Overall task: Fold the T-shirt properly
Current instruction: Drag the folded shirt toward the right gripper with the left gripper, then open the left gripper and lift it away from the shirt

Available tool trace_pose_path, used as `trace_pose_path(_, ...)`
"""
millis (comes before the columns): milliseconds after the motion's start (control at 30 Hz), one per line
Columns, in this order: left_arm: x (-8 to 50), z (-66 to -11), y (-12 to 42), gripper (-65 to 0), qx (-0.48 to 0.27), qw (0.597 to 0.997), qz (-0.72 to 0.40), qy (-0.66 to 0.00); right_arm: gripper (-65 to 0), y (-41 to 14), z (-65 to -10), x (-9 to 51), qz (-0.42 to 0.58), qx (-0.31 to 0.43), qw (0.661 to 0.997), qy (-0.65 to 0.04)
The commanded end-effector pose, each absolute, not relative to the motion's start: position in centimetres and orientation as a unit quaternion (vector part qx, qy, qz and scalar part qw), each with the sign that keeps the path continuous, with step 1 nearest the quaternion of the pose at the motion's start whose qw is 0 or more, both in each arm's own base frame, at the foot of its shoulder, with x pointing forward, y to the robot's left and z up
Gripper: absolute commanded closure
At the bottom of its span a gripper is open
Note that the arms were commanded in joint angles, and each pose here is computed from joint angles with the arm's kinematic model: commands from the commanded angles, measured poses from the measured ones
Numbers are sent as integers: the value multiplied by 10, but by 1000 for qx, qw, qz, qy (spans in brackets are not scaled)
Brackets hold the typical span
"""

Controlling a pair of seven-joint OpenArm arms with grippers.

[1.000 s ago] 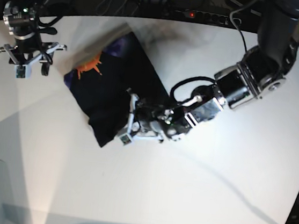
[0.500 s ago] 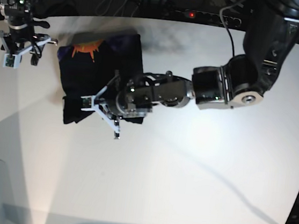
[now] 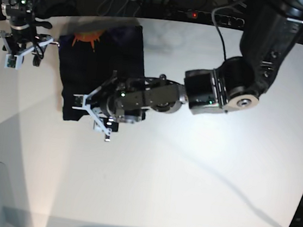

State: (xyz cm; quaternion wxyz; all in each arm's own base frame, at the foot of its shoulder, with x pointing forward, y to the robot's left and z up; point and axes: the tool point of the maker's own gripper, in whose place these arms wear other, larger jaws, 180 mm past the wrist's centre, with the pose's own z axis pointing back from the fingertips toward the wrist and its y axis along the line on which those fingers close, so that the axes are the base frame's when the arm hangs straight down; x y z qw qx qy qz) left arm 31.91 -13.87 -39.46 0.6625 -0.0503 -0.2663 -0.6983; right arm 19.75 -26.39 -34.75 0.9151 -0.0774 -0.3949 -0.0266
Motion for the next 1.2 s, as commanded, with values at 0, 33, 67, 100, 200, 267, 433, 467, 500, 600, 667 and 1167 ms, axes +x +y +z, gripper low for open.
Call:
trace_pose_path(0, 333, -372, -147, -440, -58, 661, -688, -295, -302, -263, -337, 203, -15, -80, 907, -414)
trace_pose_path(33, 341, -364, -144, -453, -61, 667, -677, -305, -302, -263, -337, 204, -16, -80, 906, -414)
trace_pose_path(67, 347, -359, -139, -459, -62, 674, -667, -312, -302, -263, -336, 204, -16, -80, 906, -415)
trace_pose_path(100, 353, -351, -138, -461, -66, 678, -656, -324, -302, -263, -336, 205, -16, -79, 905, -417)
trace_pose_path(200, 369, -323, -138, -463, -80, 684, -628, -362, -302, -258, -336, 208, -11, -73, 905, -419)
trace_pose_path(267, 383, -298, -138, -463, -91, 690, -602, -393, -302, -249, -337, 212, 1, -63, 906, -419)
trace_pose_path(433, 415, -243, -96, -463, -106, 713, -510, -469, -301, -213, -345, 209, 30, -25, 910, -414)
trace_pose_path(467, 419, -234, -82, -463, -107, 717, -490, -484, -300, -206, -346, 209, 37, -17, 910, -412)
trace_pose_path(500, 422, -229, -65, -463, -108, 725, -465, -496, -292, -198, -348, 210, 45, -8, 911, -411)
trace_pose_path(600, 425, -224, 3, -463, -100, 756, -380, -524, -210, -170, -355, 206, 74, 24, 913, -400)
trace_pose_path(667, 422, -228, 47, -463, -88, 776, -326, -532, -147, -157, -355, 208, 86, 38, 911, -402)
trace_pose_path(1167, 336, -289, 232, -463, -1, 865, -86, -494, 0, -156, -360, 205, 117, 39, 912, -390)
